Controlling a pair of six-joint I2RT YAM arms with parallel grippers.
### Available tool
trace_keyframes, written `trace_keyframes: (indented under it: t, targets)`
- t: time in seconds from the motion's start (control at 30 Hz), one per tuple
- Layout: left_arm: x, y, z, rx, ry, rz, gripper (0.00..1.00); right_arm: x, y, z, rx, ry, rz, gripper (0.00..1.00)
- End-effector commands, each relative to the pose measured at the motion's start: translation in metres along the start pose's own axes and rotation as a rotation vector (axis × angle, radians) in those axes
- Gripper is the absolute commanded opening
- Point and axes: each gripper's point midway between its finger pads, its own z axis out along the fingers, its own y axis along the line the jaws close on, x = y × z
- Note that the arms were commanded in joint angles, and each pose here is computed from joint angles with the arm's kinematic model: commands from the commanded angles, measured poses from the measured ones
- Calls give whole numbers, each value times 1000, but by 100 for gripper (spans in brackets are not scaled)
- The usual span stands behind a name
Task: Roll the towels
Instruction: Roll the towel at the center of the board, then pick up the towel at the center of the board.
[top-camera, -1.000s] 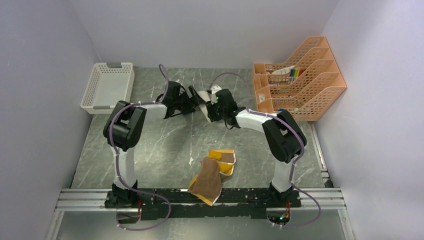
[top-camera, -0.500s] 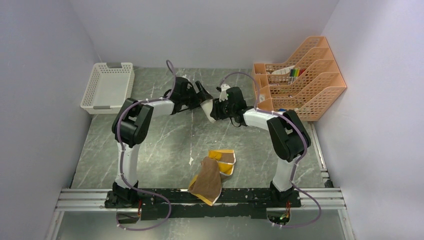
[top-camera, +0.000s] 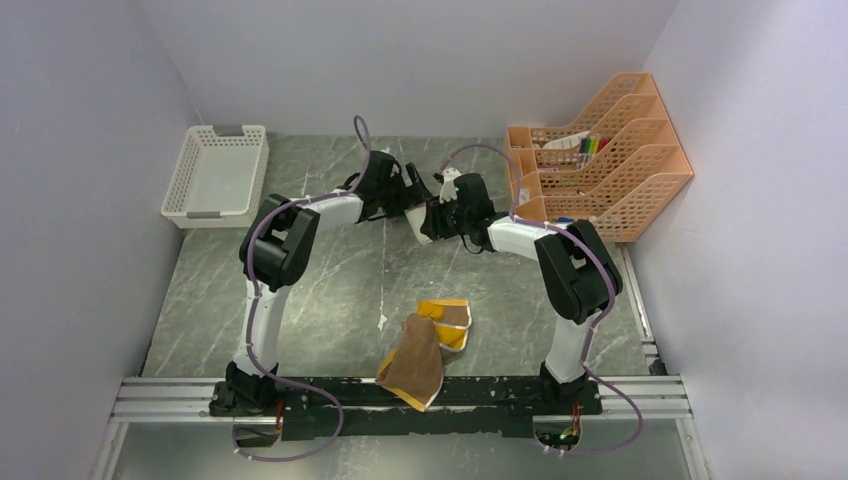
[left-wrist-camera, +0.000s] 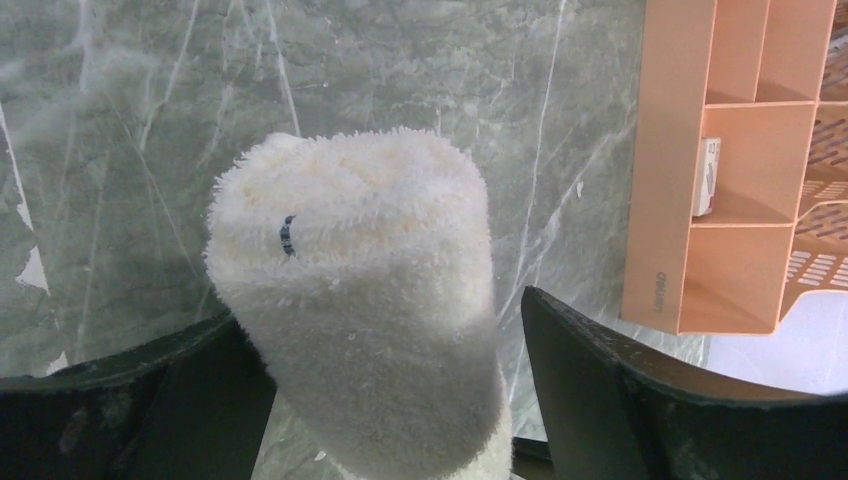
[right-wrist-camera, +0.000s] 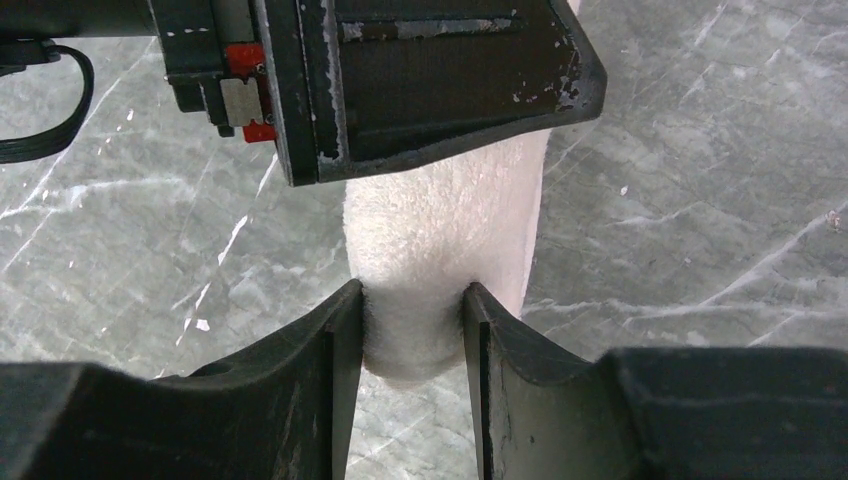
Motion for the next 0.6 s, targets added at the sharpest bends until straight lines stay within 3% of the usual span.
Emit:
trace_keyframes:
  t: [0.0,0.3,0.4,0.57]
  targets:
    - [22,35,8,-119,47,15,92,-9,4,-11,-11,-18,-5,39]
    - [27,45,3,-135,30,27,48,-21,8,-21,-10,-48,-20,39]
    - [14,46,-4,-177,3,73,47,-27,9,-26,-5,-58,-28,42]
    - [-30,39,-25,-220,-71,187,49,-57,13,-54,11,-149,-57,56]
